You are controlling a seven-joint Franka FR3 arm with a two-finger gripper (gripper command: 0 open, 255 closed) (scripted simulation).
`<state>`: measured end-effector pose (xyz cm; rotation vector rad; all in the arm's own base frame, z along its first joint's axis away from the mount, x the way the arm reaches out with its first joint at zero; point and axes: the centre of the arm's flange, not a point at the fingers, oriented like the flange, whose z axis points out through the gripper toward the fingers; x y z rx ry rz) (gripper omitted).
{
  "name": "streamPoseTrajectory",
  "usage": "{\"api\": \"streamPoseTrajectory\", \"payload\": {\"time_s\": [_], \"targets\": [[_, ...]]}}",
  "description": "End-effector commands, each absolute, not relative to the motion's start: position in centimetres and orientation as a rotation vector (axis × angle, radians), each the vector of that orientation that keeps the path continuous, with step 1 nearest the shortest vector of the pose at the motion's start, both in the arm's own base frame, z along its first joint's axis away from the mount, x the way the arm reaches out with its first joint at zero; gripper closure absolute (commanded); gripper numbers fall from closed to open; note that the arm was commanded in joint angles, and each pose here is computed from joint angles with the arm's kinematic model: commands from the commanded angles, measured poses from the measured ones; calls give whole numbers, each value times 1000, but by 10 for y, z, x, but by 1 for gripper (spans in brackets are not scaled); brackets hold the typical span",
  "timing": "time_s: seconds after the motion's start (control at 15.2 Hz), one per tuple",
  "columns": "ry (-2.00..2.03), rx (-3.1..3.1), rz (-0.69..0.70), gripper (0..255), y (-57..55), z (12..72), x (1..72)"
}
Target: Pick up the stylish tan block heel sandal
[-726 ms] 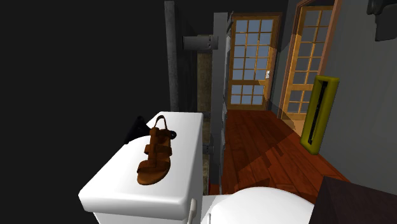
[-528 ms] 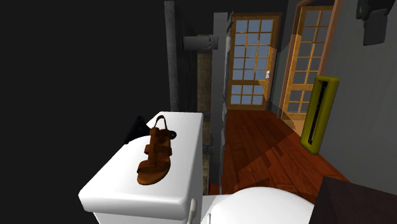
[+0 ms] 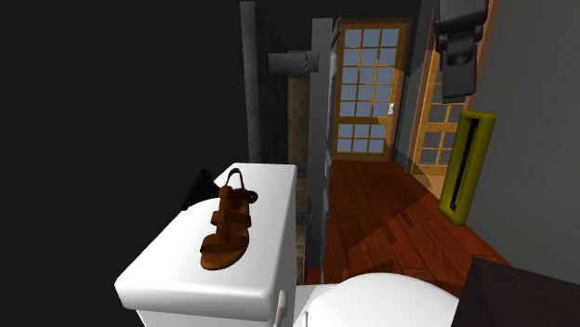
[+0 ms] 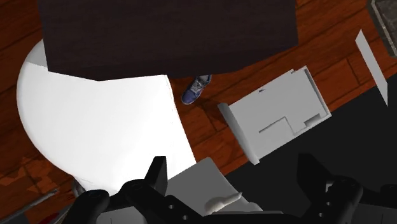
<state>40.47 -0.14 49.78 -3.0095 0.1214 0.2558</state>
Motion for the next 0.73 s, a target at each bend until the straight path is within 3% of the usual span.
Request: {"api": "streamPoseTrajectory", "payload": {"time_s": [0.0, 0.66], "targets": [[191, -2989, 260, 0, 4, 484, 428], [511, -2871, 282, 0, 9, 428, 545]]}}
